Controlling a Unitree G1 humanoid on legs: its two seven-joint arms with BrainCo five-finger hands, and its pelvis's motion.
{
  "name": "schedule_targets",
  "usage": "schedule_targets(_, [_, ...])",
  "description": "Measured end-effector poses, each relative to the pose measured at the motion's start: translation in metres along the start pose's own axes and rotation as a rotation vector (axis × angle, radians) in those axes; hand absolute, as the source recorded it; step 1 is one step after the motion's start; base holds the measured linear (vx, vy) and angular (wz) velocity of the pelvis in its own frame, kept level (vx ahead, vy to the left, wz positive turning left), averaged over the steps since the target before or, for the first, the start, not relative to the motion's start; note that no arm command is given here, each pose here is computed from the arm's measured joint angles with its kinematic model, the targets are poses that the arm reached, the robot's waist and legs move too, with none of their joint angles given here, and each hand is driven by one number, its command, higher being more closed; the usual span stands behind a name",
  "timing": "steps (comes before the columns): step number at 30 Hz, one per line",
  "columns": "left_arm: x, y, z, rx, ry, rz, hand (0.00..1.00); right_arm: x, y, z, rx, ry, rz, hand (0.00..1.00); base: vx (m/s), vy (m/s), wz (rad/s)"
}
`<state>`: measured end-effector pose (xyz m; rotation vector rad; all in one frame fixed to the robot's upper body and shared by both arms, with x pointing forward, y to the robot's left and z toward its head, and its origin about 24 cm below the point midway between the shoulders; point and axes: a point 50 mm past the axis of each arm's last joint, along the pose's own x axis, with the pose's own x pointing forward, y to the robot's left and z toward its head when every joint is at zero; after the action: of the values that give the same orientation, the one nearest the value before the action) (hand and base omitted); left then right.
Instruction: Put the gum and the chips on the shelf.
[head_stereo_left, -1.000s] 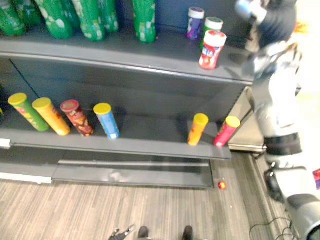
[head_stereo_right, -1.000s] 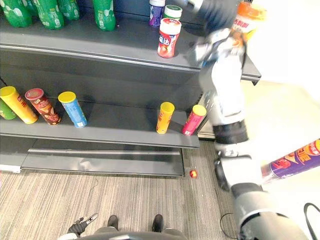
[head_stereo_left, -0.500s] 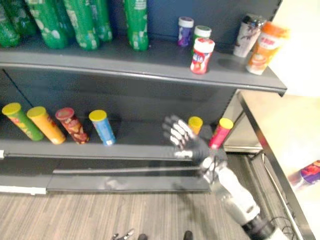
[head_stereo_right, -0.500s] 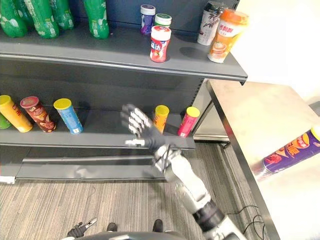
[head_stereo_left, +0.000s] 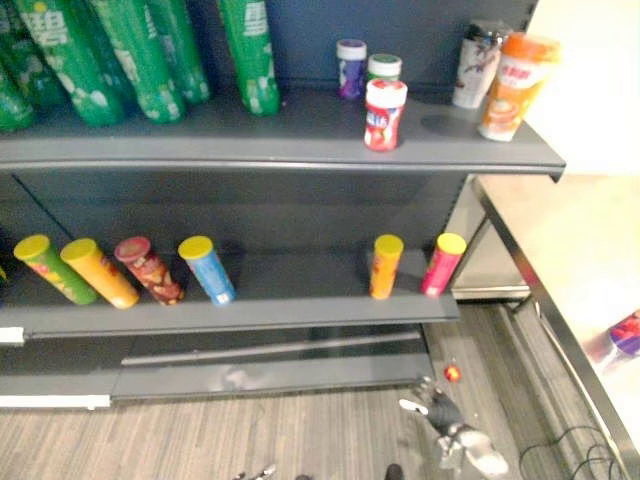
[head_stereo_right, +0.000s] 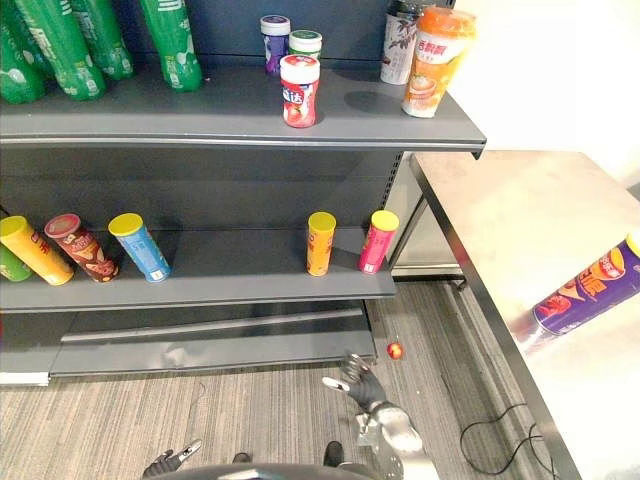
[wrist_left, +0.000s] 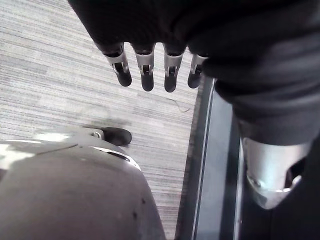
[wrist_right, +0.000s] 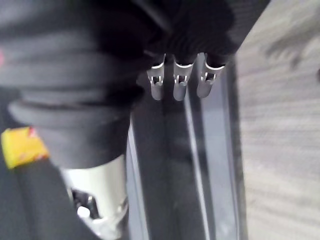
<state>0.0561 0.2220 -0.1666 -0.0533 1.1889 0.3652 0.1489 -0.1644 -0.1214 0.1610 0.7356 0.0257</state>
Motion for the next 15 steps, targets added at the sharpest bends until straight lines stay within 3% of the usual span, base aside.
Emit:
schedule_targets(9, [0.000, -0.002, -0.001, 0.004, -0.010, -0.003, 0.00, -0.033, -0.053, -0.073, 0.189, 0.282, -0.304, 0.00, 0.02, 0.005, -0.01])
schedule_targets(15, [0.000, -0.002, -0.001, 0.003, -0.013, -0.007, 0.00, -0.046, -0.059, -0.091, 0.240, 0.355, -0.380, 0.00, 0.00, 0.000, 0.00])
